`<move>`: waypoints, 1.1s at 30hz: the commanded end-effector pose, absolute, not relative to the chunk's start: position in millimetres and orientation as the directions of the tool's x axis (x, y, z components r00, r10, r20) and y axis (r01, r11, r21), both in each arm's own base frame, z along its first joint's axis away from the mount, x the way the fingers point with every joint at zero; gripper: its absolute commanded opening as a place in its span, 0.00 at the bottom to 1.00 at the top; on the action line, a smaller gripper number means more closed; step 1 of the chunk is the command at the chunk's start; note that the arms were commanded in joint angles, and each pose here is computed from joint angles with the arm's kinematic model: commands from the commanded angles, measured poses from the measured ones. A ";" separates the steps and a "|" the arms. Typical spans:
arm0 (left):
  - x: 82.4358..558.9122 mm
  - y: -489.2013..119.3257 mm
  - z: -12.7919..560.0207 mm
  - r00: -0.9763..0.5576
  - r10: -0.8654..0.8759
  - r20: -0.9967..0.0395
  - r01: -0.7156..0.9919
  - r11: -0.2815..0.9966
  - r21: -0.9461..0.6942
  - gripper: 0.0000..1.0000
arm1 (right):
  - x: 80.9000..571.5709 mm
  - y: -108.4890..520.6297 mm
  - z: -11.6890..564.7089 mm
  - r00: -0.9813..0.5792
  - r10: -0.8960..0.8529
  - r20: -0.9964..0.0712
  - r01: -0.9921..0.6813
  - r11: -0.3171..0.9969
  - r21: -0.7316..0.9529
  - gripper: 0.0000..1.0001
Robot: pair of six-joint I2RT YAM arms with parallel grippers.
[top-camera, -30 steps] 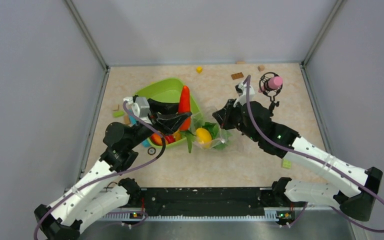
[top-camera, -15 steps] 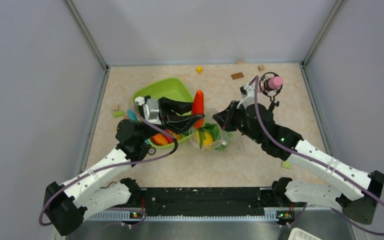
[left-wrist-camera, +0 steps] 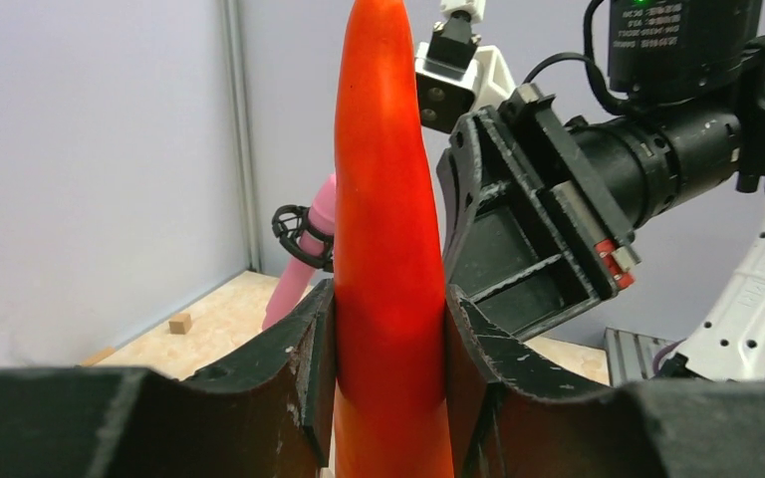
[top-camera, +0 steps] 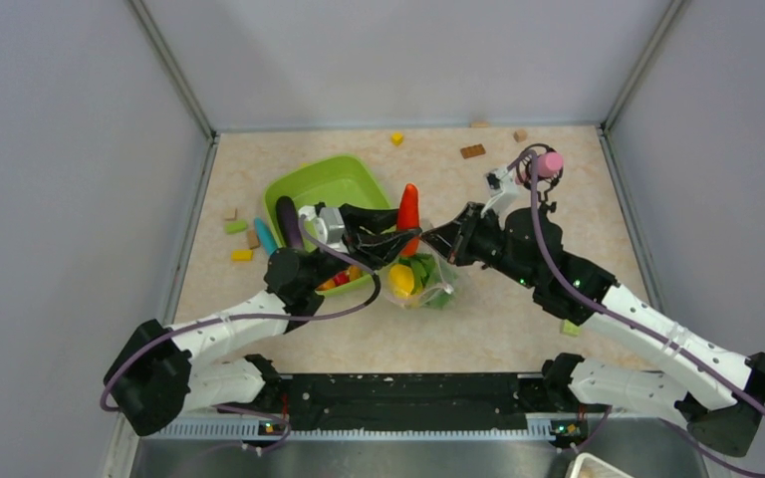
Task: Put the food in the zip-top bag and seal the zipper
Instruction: Place the fake vegetable in the zipper food storage bag.
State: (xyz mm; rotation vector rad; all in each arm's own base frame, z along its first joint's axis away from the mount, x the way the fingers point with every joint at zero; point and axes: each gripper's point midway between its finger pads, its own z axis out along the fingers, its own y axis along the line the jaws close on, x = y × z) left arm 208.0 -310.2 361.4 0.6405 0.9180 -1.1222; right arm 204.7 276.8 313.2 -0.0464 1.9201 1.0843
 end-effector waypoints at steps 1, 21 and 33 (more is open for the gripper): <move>209.4 -295.4 382.3 0.265 -0.556 -0.788 0.916 0.401 0.025 0.00 | 195.2 281.7 344.3 -0.588 0.415 -0.694 -0.478 0.514 0.713 0.00; 197.8 -305.3 308.9 0.247 -0.374 -0.894 0.901 0.427 0.071 0.10 | 197.8 286.3 369.4 -0.580 0.445 -0.682 -0.489 0.480 0.729 0.00; 182.3 -289.4 302.2 0.191 -0.294 -0.937 0.904 0.424 0.051 0.92 | 202.5 291.5 380.4 -0.576 0.455 -0.679 -0.490 0.473 0.732 0.00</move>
